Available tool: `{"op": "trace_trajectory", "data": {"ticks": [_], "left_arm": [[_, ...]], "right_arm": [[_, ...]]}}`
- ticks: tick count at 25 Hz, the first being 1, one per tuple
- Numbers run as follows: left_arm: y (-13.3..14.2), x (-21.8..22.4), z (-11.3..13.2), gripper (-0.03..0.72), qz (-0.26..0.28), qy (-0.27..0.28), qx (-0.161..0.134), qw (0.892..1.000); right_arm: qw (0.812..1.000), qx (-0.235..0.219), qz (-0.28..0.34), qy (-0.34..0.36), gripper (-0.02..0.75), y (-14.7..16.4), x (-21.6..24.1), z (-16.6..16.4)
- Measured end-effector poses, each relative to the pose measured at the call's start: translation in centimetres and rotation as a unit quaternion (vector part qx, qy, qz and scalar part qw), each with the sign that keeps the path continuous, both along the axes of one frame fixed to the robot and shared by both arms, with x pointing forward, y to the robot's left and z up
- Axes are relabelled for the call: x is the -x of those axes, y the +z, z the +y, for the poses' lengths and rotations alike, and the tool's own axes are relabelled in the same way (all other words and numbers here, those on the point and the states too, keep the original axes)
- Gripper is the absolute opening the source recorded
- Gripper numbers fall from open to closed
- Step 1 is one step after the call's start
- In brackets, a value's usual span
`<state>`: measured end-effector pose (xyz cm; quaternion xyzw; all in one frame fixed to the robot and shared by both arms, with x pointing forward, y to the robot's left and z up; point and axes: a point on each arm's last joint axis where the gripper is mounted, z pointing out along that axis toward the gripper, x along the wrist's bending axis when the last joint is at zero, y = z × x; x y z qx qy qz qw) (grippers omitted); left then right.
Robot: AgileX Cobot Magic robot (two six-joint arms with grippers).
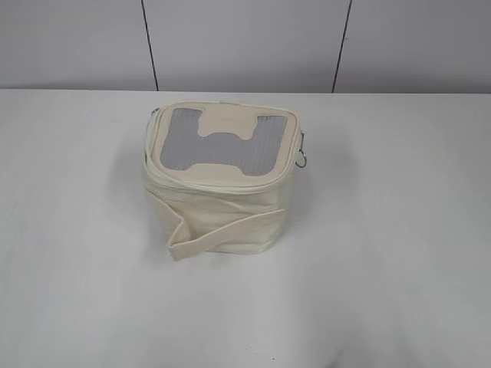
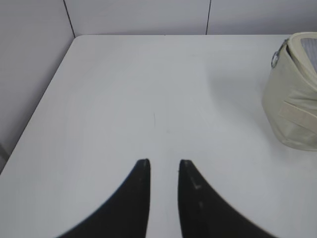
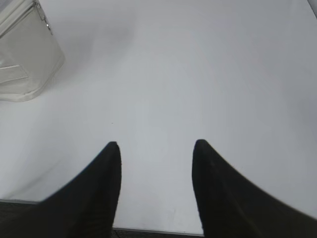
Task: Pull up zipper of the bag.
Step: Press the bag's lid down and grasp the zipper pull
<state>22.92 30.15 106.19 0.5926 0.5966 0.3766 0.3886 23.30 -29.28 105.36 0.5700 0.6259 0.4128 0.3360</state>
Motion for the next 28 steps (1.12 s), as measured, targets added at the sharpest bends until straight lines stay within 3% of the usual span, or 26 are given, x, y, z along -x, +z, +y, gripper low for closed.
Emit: {"op": "trace_trajectory", "data": {"ticks": [28], "left_arm": [[0.0, 0.0, 0.0, 0.144, 0.0, 0.0, 0.0, 1.0]], "right_arm": [[1.0, 0.0, 0.0, 0.0, 0.379, 0.0, 0.0, 0.0]]}}
